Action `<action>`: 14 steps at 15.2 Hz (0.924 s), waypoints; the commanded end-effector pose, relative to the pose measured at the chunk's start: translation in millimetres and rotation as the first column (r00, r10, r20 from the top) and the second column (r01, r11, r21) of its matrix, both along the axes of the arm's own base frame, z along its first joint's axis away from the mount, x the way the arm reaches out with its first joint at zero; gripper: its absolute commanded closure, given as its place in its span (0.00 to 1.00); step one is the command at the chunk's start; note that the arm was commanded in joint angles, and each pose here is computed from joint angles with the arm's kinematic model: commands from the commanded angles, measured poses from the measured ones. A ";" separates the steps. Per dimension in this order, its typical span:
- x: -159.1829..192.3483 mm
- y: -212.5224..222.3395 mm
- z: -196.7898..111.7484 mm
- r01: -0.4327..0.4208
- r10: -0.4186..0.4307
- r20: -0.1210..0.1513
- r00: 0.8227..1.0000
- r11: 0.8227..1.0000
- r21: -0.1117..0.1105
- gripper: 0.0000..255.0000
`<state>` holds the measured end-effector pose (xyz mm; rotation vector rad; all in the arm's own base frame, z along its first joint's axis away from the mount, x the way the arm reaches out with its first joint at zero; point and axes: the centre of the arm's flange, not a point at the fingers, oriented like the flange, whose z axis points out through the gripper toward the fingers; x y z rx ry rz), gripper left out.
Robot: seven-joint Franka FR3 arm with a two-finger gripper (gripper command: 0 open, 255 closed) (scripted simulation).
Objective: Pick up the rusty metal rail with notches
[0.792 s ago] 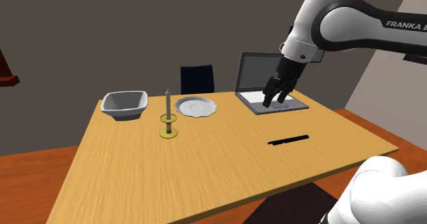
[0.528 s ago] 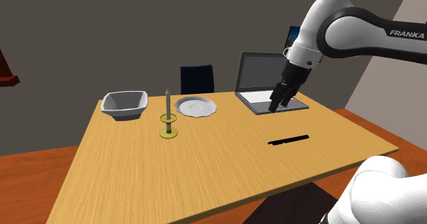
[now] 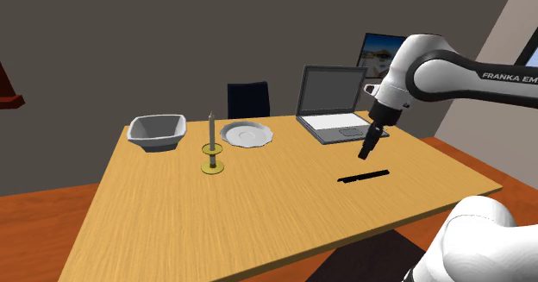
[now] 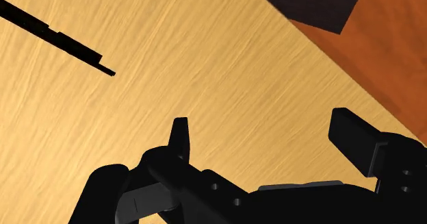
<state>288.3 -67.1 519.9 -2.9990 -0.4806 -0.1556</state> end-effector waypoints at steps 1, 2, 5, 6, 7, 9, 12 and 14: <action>-3.1 -20.7 -20.5 -0.079 0.079 0.004 0.997 0.997 -0.001 0.00; -3.9 -31.1 -29.0 -0.115 0.115 0.005 0.993 0.993 -0.002 0.00; -4.1 -62.3 -54.7 -0.221 0.221 0.009 0.975 0.975 -0.003 0.00; -3.4 -72.6 -63.3 -0.255 0.255 0.010 0.967 0.967 -0.004 0.00; -2.3 -83.0 -71.8 -0.290 0.290 0.011 0.957 0.957 -0.004 0.00; 1.0 -103.6 -88.9 -0.357 0.357 0.014 0.934 0.934 -0.005 0.00; 8.8 -133.8 -114.5 -0.455 0.455 0.017 0.890 0.890 -0.008 0.00; 15.8 -153.5 -131.5 -0.518 0.518 0.019 0.855 0.856 -0.009 0.00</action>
